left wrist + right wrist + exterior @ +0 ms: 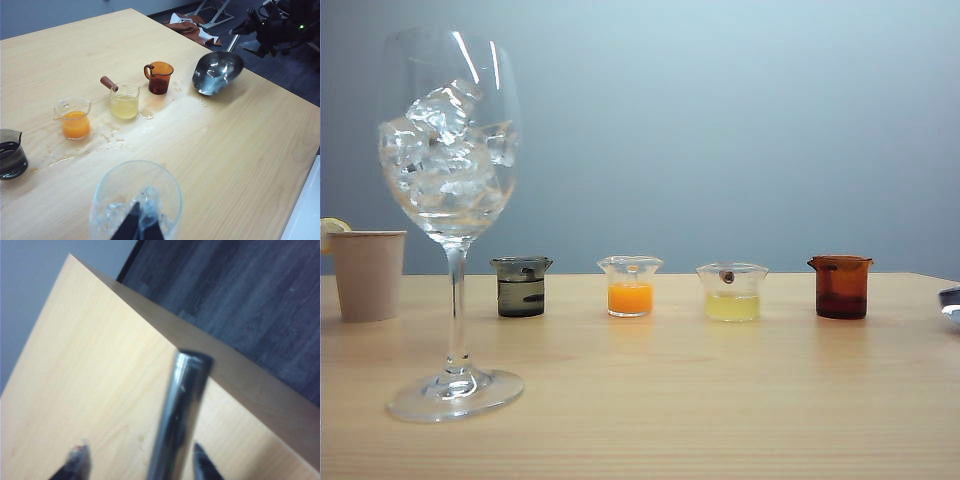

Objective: Pick up the ice scoop on the desk filled with ice cubes, pour the ice into the goblet, and finally put the scoop back on the table.

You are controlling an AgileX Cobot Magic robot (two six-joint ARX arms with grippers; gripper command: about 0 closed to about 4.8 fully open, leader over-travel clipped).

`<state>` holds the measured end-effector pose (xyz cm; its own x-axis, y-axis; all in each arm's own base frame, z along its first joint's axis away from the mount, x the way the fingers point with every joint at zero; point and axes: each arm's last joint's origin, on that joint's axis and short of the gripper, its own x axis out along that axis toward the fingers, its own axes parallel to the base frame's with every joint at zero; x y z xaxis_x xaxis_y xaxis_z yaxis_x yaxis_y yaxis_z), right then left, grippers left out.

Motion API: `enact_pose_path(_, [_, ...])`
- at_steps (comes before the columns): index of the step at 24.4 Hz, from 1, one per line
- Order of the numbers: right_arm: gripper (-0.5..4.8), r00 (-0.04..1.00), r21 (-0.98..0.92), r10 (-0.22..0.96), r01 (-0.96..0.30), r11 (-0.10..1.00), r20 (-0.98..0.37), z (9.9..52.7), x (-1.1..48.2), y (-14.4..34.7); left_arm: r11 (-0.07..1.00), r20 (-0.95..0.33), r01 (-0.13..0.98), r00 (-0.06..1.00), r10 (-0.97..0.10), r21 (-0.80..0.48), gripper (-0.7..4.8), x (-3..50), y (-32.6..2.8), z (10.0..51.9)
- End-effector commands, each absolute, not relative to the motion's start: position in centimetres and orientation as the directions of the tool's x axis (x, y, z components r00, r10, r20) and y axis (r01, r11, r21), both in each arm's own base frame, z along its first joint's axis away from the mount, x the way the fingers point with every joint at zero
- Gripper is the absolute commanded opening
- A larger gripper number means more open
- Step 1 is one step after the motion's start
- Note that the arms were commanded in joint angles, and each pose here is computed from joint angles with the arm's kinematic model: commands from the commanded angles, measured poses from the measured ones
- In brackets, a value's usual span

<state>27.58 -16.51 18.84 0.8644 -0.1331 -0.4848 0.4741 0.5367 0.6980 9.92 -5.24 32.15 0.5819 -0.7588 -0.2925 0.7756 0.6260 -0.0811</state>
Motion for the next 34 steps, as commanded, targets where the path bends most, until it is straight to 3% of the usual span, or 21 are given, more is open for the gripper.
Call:
enact_pose_path(1, [3.08,0.846,0.691,-0.116,0.497,0.524,-0.520,18.7,27.4,-16.4,0.618,-0.279,0.782,0.578,-0.767,-0.077,-0.05,9.9,-5.2,32.4])
enact_pose_path(8, [3.08,0.879,0.720,-0.068,0.429,0.545,-0.472,20.7,26.9,-15.8,0.618,-0.279,0.782,0.578,-0.767,-0.077,-0.05,9.9,-5.2,32.4])
enact_pose_path(9, [2.88,0.889,0.726,-0.058,0.406,0.554,-0.453,21.2,26.7,-15.7,0.619,-0.279,0.782,0.579,-0.766,-0.077,-0.05,9.9,-5.2,32.4])
enact_pose_path(13, [0.78,0.948,0.761,0.053,0.218,0.611,-0.314,23.7,26.4,-15.1,0.619,-0.278,0.781,0.580,-0.766,-0.077,-0.05,9.9,-5.2,32.4])
enact_pose_path(19, [0.75,0.959,0.743,0.249,-0.067,0.666,-0.137,27.1,25.8,-13.4,0.624,-0.272,0.778,0.587,-0.762,-0.070,-0.05,9.9,-5.2,32.5])
enact_pose_path(20, [0.54,0.952,0.732,0.288,-0.120,0.670,-0.108,27.5,25.7,-13.3,0.624,-0.271,0.778,0.588,-0.762,-0.069,-0.05,9.9,-5.2,32.5])
enact_pose_path(21, [0.00,0.944,0.720,0.320,-0.165,0.674,-0.083,28.0,25.5,-13.1,0.624,-0.269,0.778,0.588,-0.763,-0.069,-0.05,9.9,-5.2,32.5])
enact_pose_path(23, [-0.06,0.930,0.714,0.364,-0.226,0.663,-0.044,28.8,25.2,-12.8,0.624,-0.264,0.779,0.590,-0.763,-0.065,-0.05,9.9,-5.2,32.6])
enact_pose_path(28, [-0.05,0.925,0.658,0.379,-0.302,0.690,0.027,31.3,24.2,-10.9,0.626,-0.227,0.779,0.602,-0.765,-0.041,-0.05,10.0,-5.3,33.0])
enact_pose_path(31, [-0.05,0.950,0.579,0.297,-0.294,0.760,0.092,33.4,23.4,-8.6,0.630,-0.197,0.776,0.615,-0.764,-0.022,-0.05,10.1,-5.3,33.3])
enact_pose_path(34, [-0.05,0.967,0.424,0.201,-0.251,0.870,0.158,35.1,22.3,-6.1,0.735,-0.165,0.678,0.722,-0.672,-0.024,-0.05,10.5,-5.0,33.7])
